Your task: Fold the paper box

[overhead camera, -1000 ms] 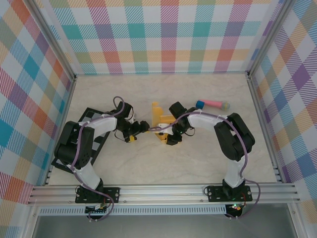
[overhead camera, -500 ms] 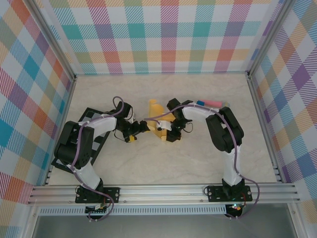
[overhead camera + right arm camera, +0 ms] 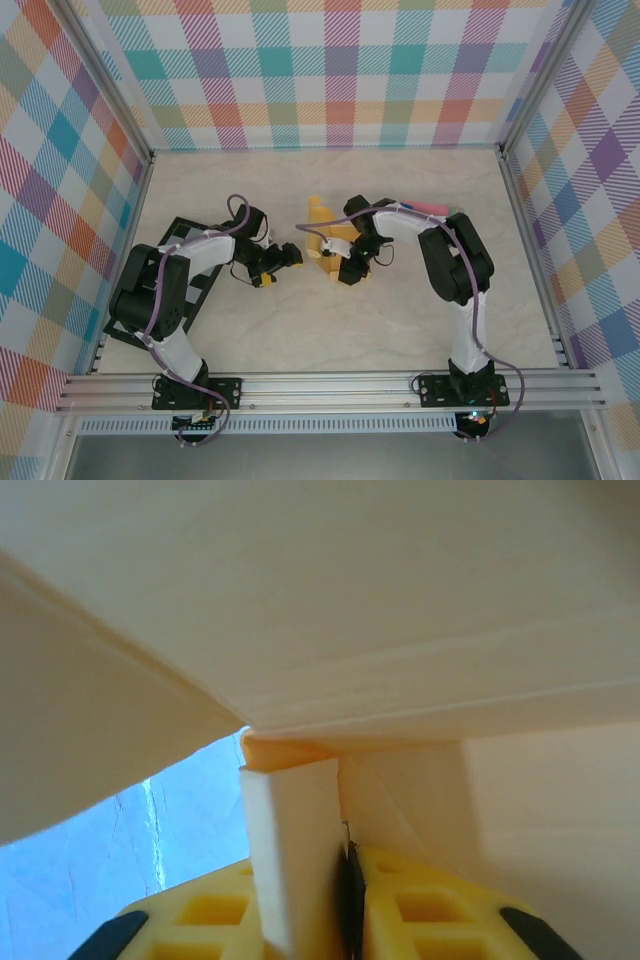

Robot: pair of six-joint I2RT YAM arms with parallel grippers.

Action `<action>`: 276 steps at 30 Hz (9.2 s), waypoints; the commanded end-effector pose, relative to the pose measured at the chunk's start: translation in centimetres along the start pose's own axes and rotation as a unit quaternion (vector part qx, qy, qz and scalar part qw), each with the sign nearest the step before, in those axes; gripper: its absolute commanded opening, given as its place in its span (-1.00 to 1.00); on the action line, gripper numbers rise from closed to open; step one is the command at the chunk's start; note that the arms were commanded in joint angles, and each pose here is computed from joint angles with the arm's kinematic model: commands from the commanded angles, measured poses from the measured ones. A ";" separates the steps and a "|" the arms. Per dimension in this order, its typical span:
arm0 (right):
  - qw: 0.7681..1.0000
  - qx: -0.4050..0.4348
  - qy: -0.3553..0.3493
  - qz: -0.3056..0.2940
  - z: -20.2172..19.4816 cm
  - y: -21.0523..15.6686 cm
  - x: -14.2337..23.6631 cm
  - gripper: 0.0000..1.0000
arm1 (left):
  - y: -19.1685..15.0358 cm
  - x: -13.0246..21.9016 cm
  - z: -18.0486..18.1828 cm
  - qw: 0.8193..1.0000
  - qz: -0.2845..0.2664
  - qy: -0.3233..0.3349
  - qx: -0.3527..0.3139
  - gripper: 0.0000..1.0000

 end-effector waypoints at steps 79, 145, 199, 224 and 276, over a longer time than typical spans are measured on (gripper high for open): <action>0.936 -0.061 -0.071 -0.339 -6.7 2.1 16.5 0.45 | -3.5 10.4 -10.1 0.894 -0.315 -0.047 -0.314 0.69; 0.652 -0.622 -0.039 -0.432 -2.9 -10.5 18.2 0.24 | 9.2 8.9 -4.5 0.974 -0.216 0.050 -0.055 0.22; 0.593 -0.727 0.247 -0.243 -8.5 -7.8 10.8 1.00 | 13.0 -1.4 -6.5 0.982 0.036 -0.170 -0.076 1.00; 0.643 -0.713 0.161 -0.226 -8.0 -9.9 9.1 1.00 | 8.8 -4.7 -6.3 0.985 0.050 -0.131 -0.095 1.00; 0.597 -0.671 0.265 -0.351 -8.1 -8.8 20.9 1.00 | 15.7 5.6 -8.2 0.946 -0.151 -0.286 -0.024 1.00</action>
Point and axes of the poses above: each hand's point on the last joint's axis, 136 mm out from that joint toward the fingers, its own x axis back along the fingers, its own z axis along the line the jaws close on, y = z × x, the point moved 6 cm from there along x, back along the fingers, and after that the axes turned 13 degrees about -x, right-handed, at the moved point
